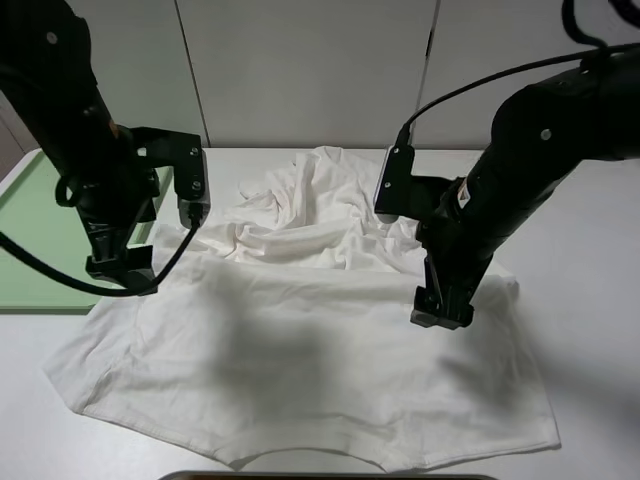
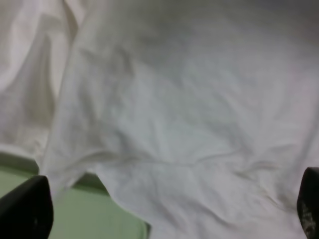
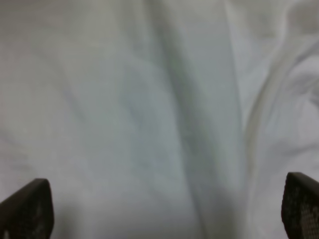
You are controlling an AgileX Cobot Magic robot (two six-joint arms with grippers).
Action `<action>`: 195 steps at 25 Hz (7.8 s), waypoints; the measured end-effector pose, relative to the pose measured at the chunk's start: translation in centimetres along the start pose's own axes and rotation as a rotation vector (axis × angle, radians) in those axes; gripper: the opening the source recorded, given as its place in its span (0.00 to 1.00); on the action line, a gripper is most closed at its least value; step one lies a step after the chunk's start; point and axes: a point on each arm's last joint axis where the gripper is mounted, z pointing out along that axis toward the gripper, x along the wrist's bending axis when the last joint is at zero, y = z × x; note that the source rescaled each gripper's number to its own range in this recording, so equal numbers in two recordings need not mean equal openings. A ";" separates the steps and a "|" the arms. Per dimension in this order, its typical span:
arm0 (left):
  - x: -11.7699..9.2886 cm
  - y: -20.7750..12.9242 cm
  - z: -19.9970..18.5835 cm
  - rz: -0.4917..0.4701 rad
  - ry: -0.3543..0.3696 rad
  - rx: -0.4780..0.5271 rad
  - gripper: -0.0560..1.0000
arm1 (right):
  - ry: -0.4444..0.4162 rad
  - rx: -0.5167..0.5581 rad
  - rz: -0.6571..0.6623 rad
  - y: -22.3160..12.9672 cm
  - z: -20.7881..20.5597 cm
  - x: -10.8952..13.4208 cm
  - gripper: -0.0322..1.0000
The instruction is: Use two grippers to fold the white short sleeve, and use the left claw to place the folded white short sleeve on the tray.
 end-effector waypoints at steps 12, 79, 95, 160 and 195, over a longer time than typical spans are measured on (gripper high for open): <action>1.3 0.2 4.2 0.056 0.006 -0.005 0.98 | 0.039 0.075 0.009 -1.2 4.2 -1.1 1.00; 1.6 0.2 12.5 0.197 -0.050 -0.015 0.51 | 0.148 0.141 0.030 -4.5 8.5 -3.0 0.82; 1.5 0.0 12.5 0.196 -0.073 -0.002 0.07 | 0.142 0.131 0.040 -4.4 8.6 -3.1 0.05; -1.7 -3.9 -21.6 0.009 0.534 -0.370 0.07 | -0.250 -0.210 0.021 -2.1 -20.7 -3.4 0.05; -3.8 -6.1 -28.6 -0.021 0.596 -0.377 0.07 | -0.433 -0.498 0.074 -4.5 -33.7 1.2 0.05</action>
